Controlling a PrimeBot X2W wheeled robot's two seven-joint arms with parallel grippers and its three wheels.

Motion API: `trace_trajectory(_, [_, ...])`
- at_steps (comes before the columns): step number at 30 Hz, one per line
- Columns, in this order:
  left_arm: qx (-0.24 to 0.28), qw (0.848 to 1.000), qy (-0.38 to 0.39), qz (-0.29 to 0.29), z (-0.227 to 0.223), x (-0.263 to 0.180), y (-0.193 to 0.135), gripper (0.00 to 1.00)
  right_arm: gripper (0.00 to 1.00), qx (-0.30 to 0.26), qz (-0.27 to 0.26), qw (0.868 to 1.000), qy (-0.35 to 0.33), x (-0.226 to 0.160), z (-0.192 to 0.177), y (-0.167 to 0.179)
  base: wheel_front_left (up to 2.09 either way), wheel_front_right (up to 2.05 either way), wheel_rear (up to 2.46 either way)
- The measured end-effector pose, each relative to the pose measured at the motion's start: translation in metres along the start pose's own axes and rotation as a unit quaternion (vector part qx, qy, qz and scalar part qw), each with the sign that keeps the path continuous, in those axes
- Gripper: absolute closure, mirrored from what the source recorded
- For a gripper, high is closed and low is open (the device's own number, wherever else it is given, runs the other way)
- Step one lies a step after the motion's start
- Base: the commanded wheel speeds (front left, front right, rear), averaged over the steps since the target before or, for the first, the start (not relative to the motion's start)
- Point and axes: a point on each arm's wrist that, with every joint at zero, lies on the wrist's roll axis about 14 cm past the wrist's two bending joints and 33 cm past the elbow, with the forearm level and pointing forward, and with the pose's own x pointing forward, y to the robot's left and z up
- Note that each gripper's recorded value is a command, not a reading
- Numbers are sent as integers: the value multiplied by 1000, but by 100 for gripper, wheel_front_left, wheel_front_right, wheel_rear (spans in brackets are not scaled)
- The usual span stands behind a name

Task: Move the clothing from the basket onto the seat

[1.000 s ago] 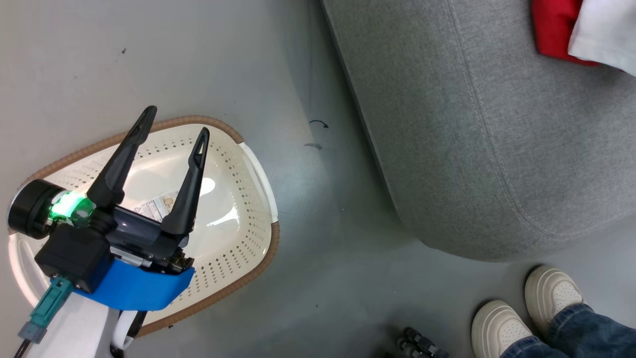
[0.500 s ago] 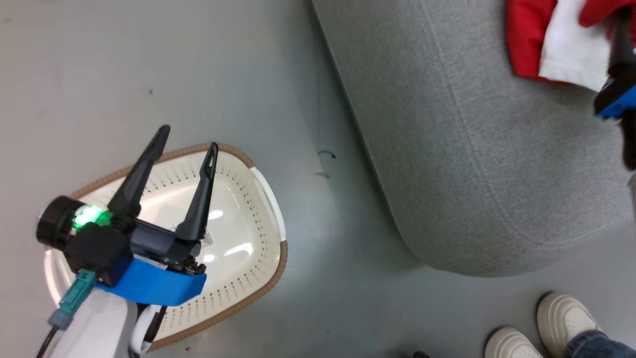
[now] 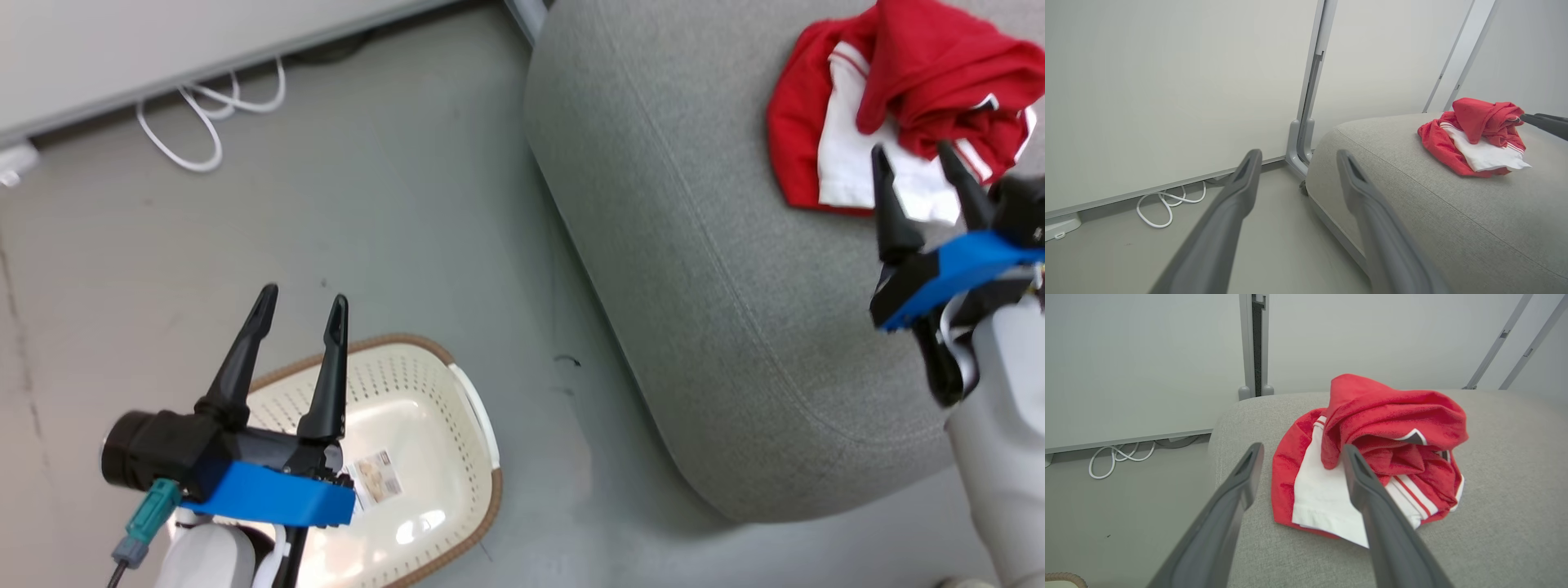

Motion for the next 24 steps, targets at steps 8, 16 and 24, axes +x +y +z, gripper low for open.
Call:
trace_trajectory(8, [5, 998, -19, 67, 25, -35, 13, 0, 0, 25, 39, 997, -54, -46, 16, 26, 0, 0, 0])
trace_trajectory(16, [25, 991, -30, 129, 40, -73, 31, 0, 0, 51, 63, 992, -95, -73, 36, 54, 0, 0, 0])
trace_trajectory(24, [31, 982, -35, 182, 46, -109, 48, 0, 0, 67, 91, 989, -95, -94, 40, 86, 0, 0, 0])
